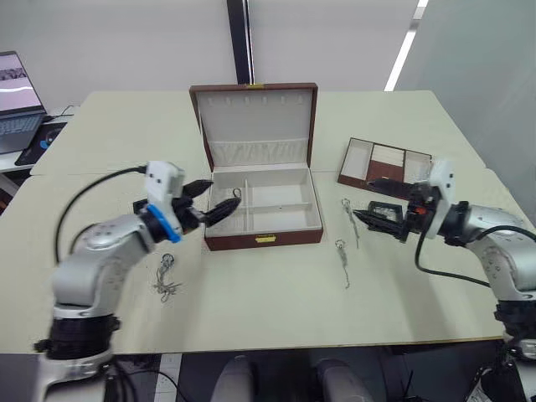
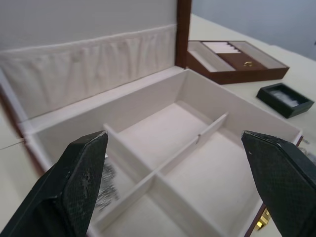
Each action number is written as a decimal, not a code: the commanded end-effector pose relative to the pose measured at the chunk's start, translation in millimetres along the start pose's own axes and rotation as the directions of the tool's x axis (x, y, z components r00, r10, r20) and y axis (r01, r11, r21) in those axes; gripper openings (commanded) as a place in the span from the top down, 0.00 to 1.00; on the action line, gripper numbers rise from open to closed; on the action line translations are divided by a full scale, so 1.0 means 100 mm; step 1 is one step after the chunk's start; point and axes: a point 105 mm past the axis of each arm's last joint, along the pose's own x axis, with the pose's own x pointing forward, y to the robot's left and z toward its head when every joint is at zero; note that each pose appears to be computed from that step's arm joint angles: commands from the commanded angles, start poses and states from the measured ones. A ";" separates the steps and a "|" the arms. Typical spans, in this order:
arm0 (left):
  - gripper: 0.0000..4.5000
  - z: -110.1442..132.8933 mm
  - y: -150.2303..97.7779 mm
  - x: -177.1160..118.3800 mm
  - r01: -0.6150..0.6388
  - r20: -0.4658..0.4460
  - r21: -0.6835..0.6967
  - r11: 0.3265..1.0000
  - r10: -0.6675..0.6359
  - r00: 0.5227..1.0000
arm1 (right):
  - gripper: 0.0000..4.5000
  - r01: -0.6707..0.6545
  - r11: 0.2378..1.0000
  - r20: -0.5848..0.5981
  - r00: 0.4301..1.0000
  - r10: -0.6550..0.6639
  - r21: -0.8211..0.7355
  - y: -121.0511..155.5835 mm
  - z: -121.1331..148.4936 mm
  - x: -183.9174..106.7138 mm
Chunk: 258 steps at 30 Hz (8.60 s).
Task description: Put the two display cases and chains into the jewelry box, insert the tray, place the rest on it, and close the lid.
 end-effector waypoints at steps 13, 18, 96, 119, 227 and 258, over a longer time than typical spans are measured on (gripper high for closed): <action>0.01 -0.54 0.76 -1.45 -0.237 -0.427 0.181 0.955 0.293 0.855 | 0.00 0.070 0.997 -0.266 0.962 -0.059 0.032 -0.22 -0.50 -0.82; 0.01 -0.80 0.89 -1.77 -0.325 -0.478 0.193 0.926 0.378 0.793 | 0.00 0.077 0.997 -0.322 0.944 -0.067 0.018 -0.24 -0.65 -0.89; 0.20 -1.60 -0.24 -0.66 -0.640 -0.145 -0.087 0.763 0.626 0.766 | 0.00 -0.420 0.901 0.021 0.905 0.424 -0.105 1.04 -0.19 0.41; 0.94 -1.14 -0.21 -0.54 -0.601 0.029 -0.184 0.778 0.615 0.788 | 0.00 -0.404 0.910 0.055 0.910 0.410 -0.092 0.96 -0.14 0.40; 0.02 -0.92 0.68 -1.28 -0.314 -0.389 0.111 0.943 0.332 0.859 | 0.00 0.105 0.993 -0.165 0.982 -0.097 0.044 -0.16 -0.63 -0.57; 0.02 -0.96 0.85 -1.34 -0.339 -0.367 0.154 0.928 0.372 0.852 | 0.00 0.090 0.995 -0.228 0.970 -0.080 0.035 -0.20 -0.76 -0.69</action>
